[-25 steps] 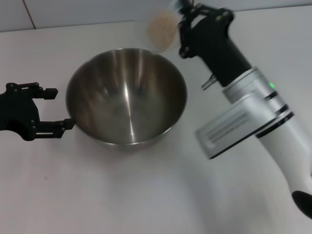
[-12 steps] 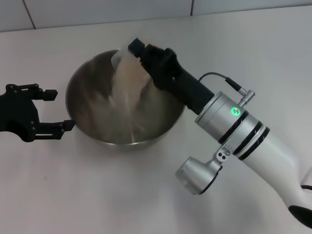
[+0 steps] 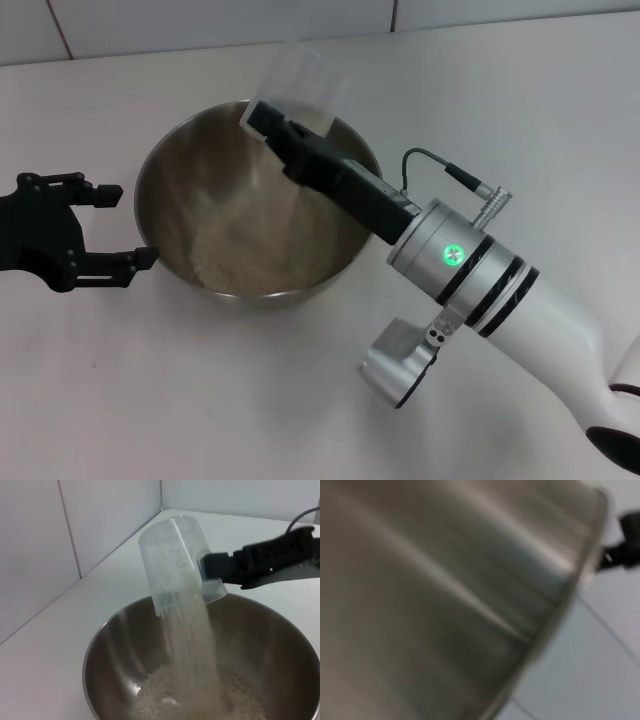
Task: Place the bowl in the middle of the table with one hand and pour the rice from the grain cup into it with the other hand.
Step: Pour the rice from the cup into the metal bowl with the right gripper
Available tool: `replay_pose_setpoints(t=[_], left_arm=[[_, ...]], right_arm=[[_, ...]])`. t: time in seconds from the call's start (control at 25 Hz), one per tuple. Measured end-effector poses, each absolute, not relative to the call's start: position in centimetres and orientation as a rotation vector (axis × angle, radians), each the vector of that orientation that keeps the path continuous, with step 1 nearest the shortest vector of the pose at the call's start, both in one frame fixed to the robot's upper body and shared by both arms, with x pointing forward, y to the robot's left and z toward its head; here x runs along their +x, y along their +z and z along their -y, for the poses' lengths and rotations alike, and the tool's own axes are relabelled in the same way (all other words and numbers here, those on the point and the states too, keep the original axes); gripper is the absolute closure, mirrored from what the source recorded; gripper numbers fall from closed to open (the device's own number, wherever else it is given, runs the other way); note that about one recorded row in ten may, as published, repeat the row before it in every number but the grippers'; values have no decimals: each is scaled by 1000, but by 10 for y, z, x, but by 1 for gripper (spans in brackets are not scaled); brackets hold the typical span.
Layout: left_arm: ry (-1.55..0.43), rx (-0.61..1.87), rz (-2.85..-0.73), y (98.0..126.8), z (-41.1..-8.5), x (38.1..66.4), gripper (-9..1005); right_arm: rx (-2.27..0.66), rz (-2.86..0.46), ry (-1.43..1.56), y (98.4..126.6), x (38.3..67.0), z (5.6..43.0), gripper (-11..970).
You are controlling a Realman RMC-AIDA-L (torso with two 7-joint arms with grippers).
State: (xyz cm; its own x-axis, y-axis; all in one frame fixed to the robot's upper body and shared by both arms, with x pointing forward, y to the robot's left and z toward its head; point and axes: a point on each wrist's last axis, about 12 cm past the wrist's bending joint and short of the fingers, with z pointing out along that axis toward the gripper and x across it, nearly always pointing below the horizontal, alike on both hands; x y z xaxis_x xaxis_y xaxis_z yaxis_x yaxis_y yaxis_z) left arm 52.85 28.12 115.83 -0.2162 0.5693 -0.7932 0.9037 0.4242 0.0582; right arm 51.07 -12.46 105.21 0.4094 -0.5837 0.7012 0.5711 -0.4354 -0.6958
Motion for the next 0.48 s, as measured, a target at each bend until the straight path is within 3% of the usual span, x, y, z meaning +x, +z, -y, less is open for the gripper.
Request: replay_pose_setpoints(t=[0.48], left_arm=[[-548,1256,-1900,1160,-280,530,182]], right_arm=[[-1621,351,-1440,1044,506,124,876]])
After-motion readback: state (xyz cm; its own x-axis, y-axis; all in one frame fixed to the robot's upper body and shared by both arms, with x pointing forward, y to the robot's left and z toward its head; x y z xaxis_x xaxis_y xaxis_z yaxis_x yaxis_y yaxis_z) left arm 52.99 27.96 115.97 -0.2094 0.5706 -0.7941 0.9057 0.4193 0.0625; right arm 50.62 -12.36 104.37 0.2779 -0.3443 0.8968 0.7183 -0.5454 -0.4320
